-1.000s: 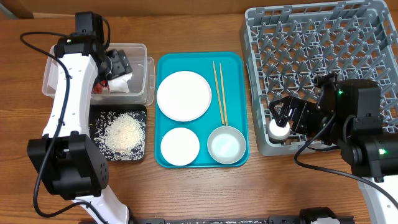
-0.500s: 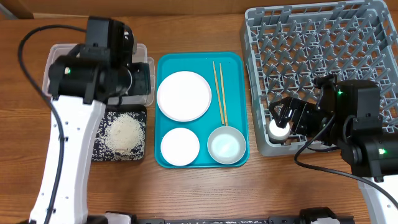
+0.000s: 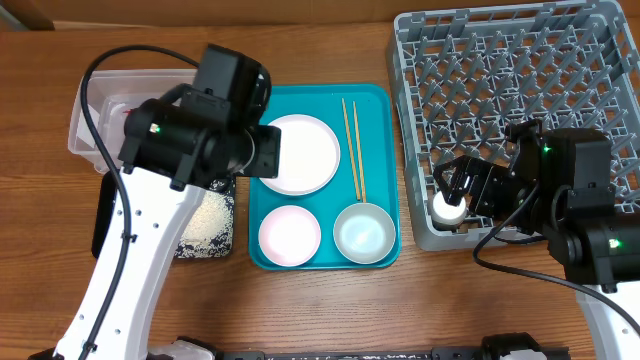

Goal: Sort waste into correct bins and load items into the dishwasher

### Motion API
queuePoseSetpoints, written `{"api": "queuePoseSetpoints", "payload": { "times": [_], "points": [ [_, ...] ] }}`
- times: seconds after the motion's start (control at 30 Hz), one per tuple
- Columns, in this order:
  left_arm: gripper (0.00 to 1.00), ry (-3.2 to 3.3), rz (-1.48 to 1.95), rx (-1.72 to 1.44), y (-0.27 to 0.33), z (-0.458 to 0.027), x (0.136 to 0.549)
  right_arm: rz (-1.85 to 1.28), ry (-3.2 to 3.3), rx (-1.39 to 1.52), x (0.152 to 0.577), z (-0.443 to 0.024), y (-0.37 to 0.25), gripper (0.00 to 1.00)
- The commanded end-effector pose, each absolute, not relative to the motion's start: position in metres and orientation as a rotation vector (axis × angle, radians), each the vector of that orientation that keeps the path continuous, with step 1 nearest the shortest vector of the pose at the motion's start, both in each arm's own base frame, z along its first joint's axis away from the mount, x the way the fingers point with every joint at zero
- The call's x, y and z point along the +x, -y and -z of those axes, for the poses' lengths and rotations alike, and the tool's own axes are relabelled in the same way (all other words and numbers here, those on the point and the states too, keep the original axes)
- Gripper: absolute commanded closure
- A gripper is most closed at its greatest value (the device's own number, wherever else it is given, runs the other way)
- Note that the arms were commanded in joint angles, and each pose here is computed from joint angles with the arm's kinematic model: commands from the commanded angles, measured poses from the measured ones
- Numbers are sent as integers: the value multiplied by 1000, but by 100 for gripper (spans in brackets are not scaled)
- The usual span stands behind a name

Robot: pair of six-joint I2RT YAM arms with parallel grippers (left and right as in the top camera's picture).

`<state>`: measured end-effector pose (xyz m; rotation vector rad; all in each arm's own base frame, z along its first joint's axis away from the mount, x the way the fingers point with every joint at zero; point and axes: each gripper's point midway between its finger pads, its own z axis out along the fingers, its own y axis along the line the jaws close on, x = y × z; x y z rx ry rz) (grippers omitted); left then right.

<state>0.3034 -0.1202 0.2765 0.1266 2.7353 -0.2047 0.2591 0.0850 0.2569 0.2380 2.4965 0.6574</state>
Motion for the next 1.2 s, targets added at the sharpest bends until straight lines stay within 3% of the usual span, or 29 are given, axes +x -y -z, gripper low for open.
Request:
{"api": "queuePoseSetpoints", "payload": {
  "times": [0.0, 0.13, 0.17, 0.3, 0.6, 0.77, 0.97, 1.17],
  "points": [
    [52, -2708, 156, 78, 119, -288, 286, -650, -2475, 220, 261, -263, -85, 0],
    [47, -2596, 31, -30, 101, -315, 261, -650, -2475, 220, 261, -263, -85, 0],
    [0, -2564, 40, -18, 100, -324, 250, -650, -2475, 220, 261, -263, -85, 0],
    [0, -2551, 185, 76, 114, -337, 220, -650, -2475, 220, 261, -264, -85, 0],
    [0, -2565, 195, 92, 110, -337, 210, -650, -2475, 220, 261, -264, -85, 0],
    [0, -2420, 105, 86, 97, -348, 232, -650, -2475, 220, 261, -264, -85, 0],
    [0, -2083, 330, 333, 119, -359, 262, -650, -2475, 220, 261, -264, -85, 0],
    [0, -1840, 356, 318, 97, -327, 255, -650, -2475, 220, 261, -263, -85, 0]
  ]
}}
